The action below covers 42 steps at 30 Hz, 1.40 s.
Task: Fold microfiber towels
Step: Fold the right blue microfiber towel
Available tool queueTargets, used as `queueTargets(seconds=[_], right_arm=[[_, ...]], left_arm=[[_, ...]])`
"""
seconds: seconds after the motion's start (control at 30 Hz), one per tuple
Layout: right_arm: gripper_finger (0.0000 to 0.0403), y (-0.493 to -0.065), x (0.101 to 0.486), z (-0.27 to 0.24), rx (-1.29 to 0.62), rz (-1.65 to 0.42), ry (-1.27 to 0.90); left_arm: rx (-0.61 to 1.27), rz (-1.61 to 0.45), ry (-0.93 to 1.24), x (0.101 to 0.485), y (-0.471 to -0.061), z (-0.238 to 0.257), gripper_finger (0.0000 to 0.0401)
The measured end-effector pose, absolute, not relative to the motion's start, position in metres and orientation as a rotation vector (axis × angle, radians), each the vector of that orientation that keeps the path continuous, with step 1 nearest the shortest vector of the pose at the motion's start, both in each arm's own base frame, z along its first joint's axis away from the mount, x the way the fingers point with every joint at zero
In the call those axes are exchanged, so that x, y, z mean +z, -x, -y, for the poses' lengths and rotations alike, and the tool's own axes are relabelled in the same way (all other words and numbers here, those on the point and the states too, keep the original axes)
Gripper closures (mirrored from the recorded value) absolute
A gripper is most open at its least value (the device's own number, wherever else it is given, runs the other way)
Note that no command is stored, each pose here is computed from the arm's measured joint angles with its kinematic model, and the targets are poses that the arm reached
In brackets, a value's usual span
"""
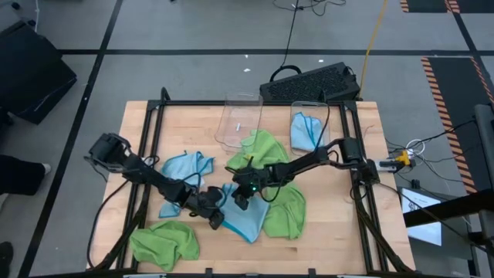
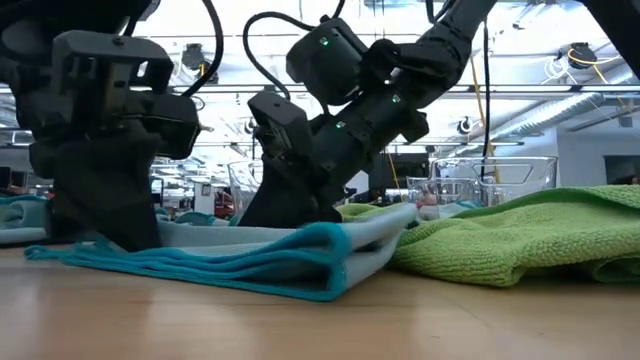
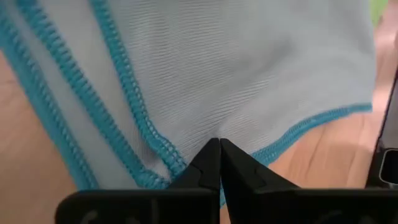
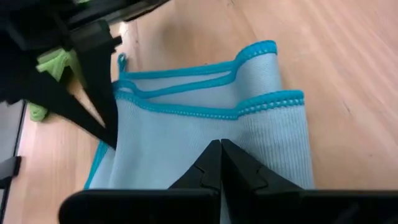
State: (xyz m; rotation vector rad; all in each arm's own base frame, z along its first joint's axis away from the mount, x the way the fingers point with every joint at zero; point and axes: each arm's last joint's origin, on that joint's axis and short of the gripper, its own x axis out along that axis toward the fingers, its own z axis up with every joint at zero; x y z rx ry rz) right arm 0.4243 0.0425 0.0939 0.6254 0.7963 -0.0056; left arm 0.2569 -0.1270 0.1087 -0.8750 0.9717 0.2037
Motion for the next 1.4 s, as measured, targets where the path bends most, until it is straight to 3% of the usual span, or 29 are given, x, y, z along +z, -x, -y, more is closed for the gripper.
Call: queueTargets(seconds=[0.43, 0.77, 1.03, 1.4], right_arm=[[0.0403, -0.423, 0.092, -0.024, -0.117, -0.805, -0.681], [0.0403, -0.424, 0.101, -0.024, -0.093, -0.767, -0.693], [0.0403, -0.416, 0.143, -0.035, -0.049, -0.735, -0.691], [0.0365, -0.395, 0.186, -0.068, -0.076, -0.773, -0.908]], left_arm=[[0.037, -1.149, 0.922, 0.111, -0.24, 0.152, 0.0386], [0.024, -1.132, 0.966, 0.127, -0.236, 0.149, 0.0396], [-0.079, -1.077, 1.033, 0.159, -0.232, 0.145, 0.0361], [0.023, -0.92, 1.06, 0.18, -0.232, 0.127, 0.0287]])
